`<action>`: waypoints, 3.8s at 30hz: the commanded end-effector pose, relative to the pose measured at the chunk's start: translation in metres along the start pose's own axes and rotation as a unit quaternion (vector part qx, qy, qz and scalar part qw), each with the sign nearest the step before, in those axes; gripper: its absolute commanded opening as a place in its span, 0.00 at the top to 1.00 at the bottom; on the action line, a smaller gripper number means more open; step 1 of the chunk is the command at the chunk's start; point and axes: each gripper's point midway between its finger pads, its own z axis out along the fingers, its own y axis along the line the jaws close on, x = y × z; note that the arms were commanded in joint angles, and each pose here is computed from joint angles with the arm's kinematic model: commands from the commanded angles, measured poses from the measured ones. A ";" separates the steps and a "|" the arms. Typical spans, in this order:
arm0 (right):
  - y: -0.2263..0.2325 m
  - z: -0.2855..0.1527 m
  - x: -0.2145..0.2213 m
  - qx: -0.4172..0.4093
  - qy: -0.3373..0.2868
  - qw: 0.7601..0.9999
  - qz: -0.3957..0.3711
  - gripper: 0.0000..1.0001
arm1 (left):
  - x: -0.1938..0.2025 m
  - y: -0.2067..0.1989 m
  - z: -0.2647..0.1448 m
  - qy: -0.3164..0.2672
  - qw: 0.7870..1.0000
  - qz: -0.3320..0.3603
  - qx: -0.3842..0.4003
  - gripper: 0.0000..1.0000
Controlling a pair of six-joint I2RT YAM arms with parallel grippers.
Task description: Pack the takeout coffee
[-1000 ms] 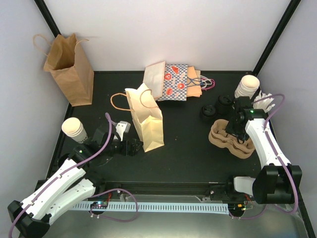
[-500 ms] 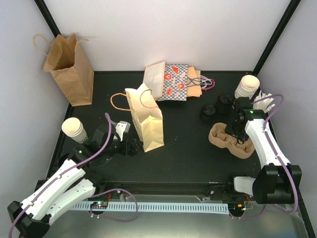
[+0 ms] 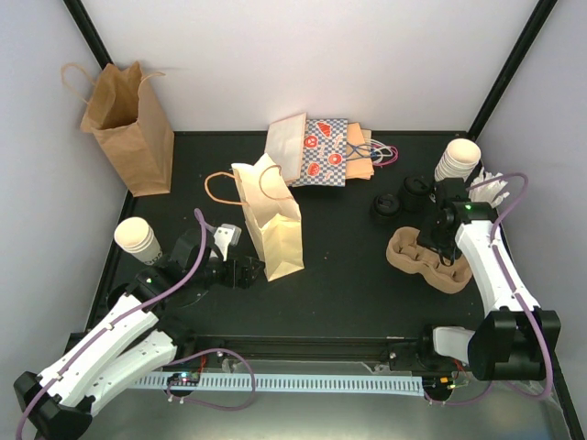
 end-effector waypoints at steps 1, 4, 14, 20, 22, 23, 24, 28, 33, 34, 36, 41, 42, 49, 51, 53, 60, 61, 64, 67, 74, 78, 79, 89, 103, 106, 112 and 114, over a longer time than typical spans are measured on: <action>0.005 -0.014 -0.006 -0.015 -0.014 1.000 -0.005 0.52 | -0.015 -0.007 -0.009 -0.024 1.000 0.004 0.005 0.01; 0.005 -0.014 -0.006 -0.018 -0.015 1.000 -0.006 0.52 | -0.015 -0.007 -0.009 -0.025 1.000 0.004 0.005 0.01; -0.002 0.016 -0.002 0.016 -0.004 1.000 0.003 0.32 | -0.015 -0.007 -0.010 -0.026 1.000 0.002 0.004 0.01; -0.001 0.029 -0.001 0.021 0.003 1.000 0.011 0.31 | -0.015 -0.006 -0.010 -0.027 1.000 0.002 0.003 0.01; -0.001 0.033 0.000 0.023 0.005 1.000 0.012 0.33 | -0.015 -0.006 -0.009 -0.027 1.000 0.002 0.002 0.01; -0.001 0.034 0.000 0.024 0.006 1.000 0.013 0.33 | -0.015 -0.006 -0.009 -0.027 1.000 0.001 0.002 0.01; -0.001 0.035 0.000 0.024 0.006 1.000 0.013 0.35 | -0.015 -0.006 -0.009 -0.027 1.000 0.002 0.002 0.01; -0.001 0.038 0.000 0.025 0.008 1.000 0.015 0.39 | -0.015 -0.006 -0.009 -0.027 1.000 0.002 0.002 0.01; 0.000 0.033 -0.002 0.018 0.002 1.000 0.015 0.47 | -0.015 -0.005 -0.009 -0.027 1.000 0.001 0.000 0.01; 0.001 0.032 -0.001 0.018 0.003 1.000 0.015 0.48 | -0.015 -0.005 -0.008 -0.027 1.000 0.001 0.000 0.01; 0.000 0.029 -0.002 0.017 0.002 1.000 0.015 0.49 | -0.016 -0.005 -0.009 -0.027 1.000 0.001 0.000 0.01; 0.001 0.020 -0.005 0.013 -0.003 1.000 0.015 0.54 | -0.015 -0.005 -0.009 -0.027 1.000 0.002 0.000 0.01; 0.001 0.018 -0.005 0.012 -0.004 1.000 0.015 0.54 | -0.015 -0.005 -0.009 -0.027 1.000 0.002 0.000 0.01; 0.002 0.003 -0.010 0.006 -0.014 1.000 0.012 0.55 | -0.015 -0.005 -0.008 -0.026 1.000 0.003 0.000 0.01; 0.002 0.000 -0.010 0.004 -0.016 1.000 0.011 0.55 | -0.015 -0.005 -0.009 -0.027 1.000 0.002 0.000 0.01; 0.004 -0.001 -0.011 0.000 -0.015 1.000 0.009 0.54 | -0.015 -0.005 -0.009 -0.027 1.000 0.002 0.000 0.01; 0.004 -0.001 -0.010 -0.001 -0.012 1.000 0.006 0.51 | -0.015 -0.005 -0.009 -0.027 1.000 0.001 -0.001 0.01; 0.004 -0.001 -0.010 -0.002 -0.012 1.000 0.006 0.51 | -0.015 -0.005 -0.009 -0.026 1.000 0.001 -0.001 0.01; 0.005 -0.002 -0.009 -0.005 -0.012 1.000 0.005 0.51 | -0.015 -0.006 -0.009 -0.027 1.000 0.002 0.002 0.01; 0.008 -0.004 -0.009 -0.016 -0.011 1.000 0.003 0.51 | -0.015 -0.007 -0.009 -0.025 1.000 0.001 0.006 0.01; 0.008 0.004 -0.006 -0.014 -0.004 1.000 0.001 0.47 | -0.014 -0.008 -0.008 -0.022 1.000 0.000 0.009 0.01; 0.010 0.012 0.000 -0.018 0.008 1.000 0.000 0.47 | -0.014 -0.008 -0.008 -0.020 1.000 0.000 0.009 0.01; 0.011 0.012 0.000 -0.021 0.007 1.000 0.000 0.46 | -0.014 -0.008 -0.008 -0.021 1.000 0.000 0.009 0.01; 0.018 0.009 0.001 -0.044 0.010 0.999 -0.005 0.40 | -0.013 -0.010 -0.008 -0.020 1.000 0.000 0.014 0.01; 0.037 -0.035 -0.016 -0.103 -0.058 0.989 -0.084 0.16 | -0.014 -0.011 -0.009 -0.022 1.000 0.001 0.015 0.01; 0.069 -0.061 -0.014 -0.156 -0.085 0.973 -0.144 0.05 | -0.015 -0.011 -0.009 -0.024 1.000 0.003 0.016 0.01; 0.135 -0.137 -0.016 -0.286 -0.171 0.917 -0.220 0.00 | -0.016 -0.012 -0.011 -0.027 0.999 0.005 0.016 0.01; 0.138 -0.166 -0.026 -0.314 -0.226 0.897 -0.214 0.00 | -0.017 -0.012 -0.014 -0.031 0.999 0.006 0.018 0.01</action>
